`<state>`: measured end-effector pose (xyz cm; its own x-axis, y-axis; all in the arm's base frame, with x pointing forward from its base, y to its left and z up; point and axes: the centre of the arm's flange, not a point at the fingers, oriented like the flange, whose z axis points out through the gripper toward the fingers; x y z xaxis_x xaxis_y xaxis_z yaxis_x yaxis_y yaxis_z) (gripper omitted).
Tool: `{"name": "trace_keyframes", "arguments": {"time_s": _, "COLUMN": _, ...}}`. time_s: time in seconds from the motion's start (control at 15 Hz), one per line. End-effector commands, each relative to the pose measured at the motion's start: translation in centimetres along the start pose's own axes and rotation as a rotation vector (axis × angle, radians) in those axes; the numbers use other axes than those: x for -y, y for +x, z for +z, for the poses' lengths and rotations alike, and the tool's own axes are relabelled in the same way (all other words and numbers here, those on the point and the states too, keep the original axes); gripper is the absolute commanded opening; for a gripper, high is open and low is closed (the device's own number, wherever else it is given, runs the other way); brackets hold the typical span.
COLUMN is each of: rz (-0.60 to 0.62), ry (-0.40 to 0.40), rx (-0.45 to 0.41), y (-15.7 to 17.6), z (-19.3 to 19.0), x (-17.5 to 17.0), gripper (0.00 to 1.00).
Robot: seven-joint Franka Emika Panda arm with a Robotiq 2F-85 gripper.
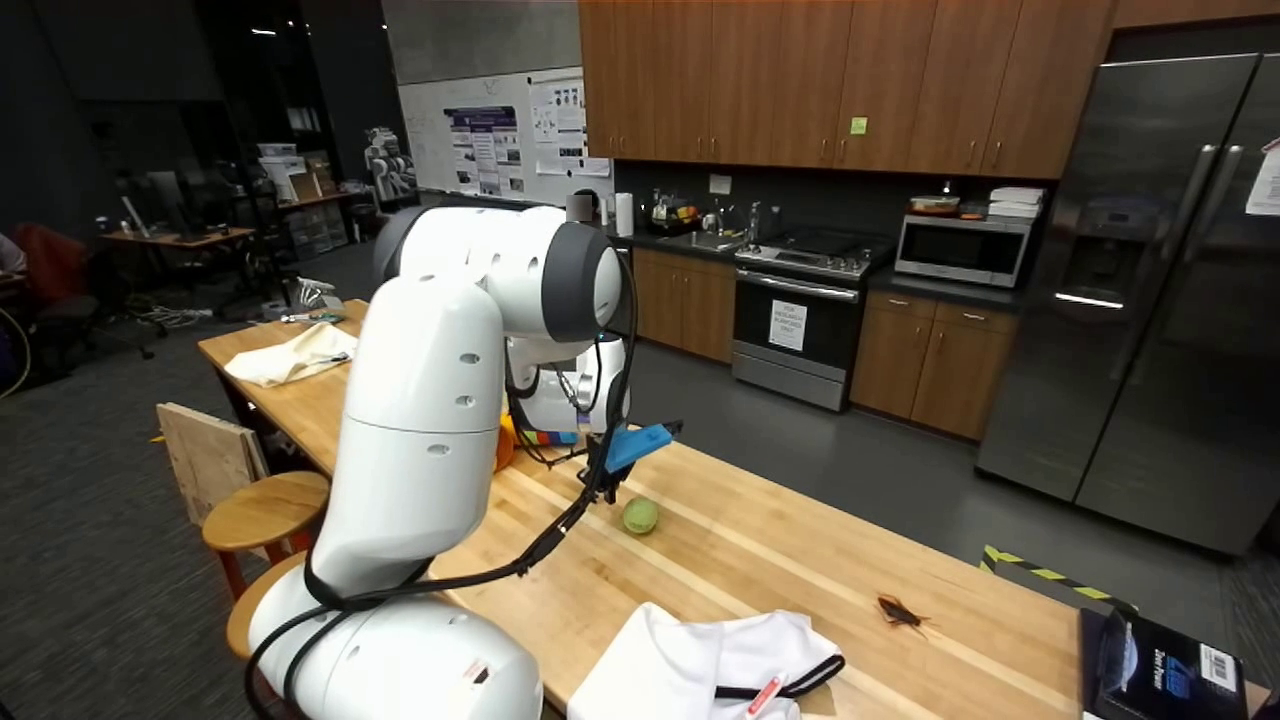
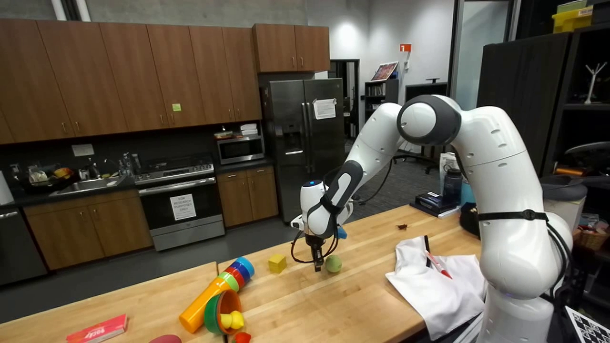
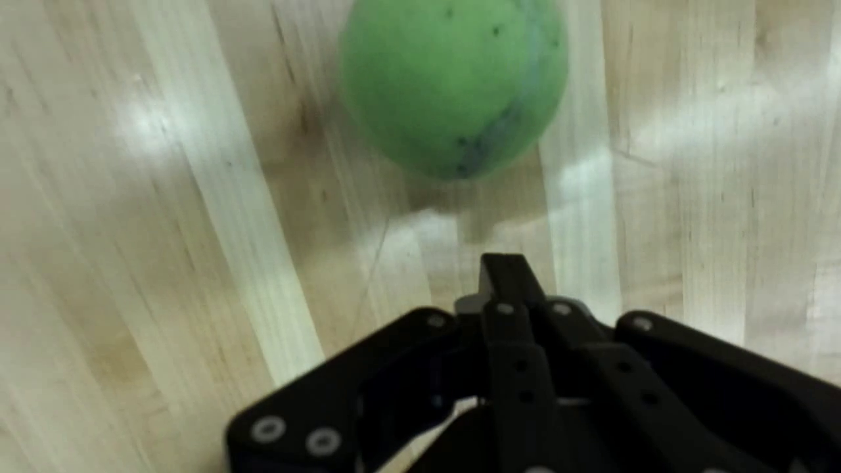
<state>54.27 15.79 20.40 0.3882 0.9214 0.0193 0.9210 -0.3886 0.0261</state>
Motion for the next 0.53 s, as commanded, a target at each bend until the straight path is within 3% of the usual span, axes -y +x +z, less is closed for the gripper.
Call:
{"name": "trace_keyframes", "arguments": {"time_s": 0.0, "rz": 0.013, "ry": -0.071, "rx": 0.053, "y": -2.4, "z": -1.0, "x": 0.6, "gripper": 0.0}}
{"name": "trace_keyframes", "arguments": {"time_s": 0.2, "rz": 0.065, "ry": -0.086, "rx": 0.081, "y": -4.2, "z": -1.0, "x": 0.6, "gripper": 0.0}}
{"name": "trace_keyframes", "arguments": {"time_s": 0.47, "rz": 0.261, "ry": -0.09, "rx": 0.131, "y": -8.6, "z": -1.4, "x": 2.2, "gripper": 0.0}}
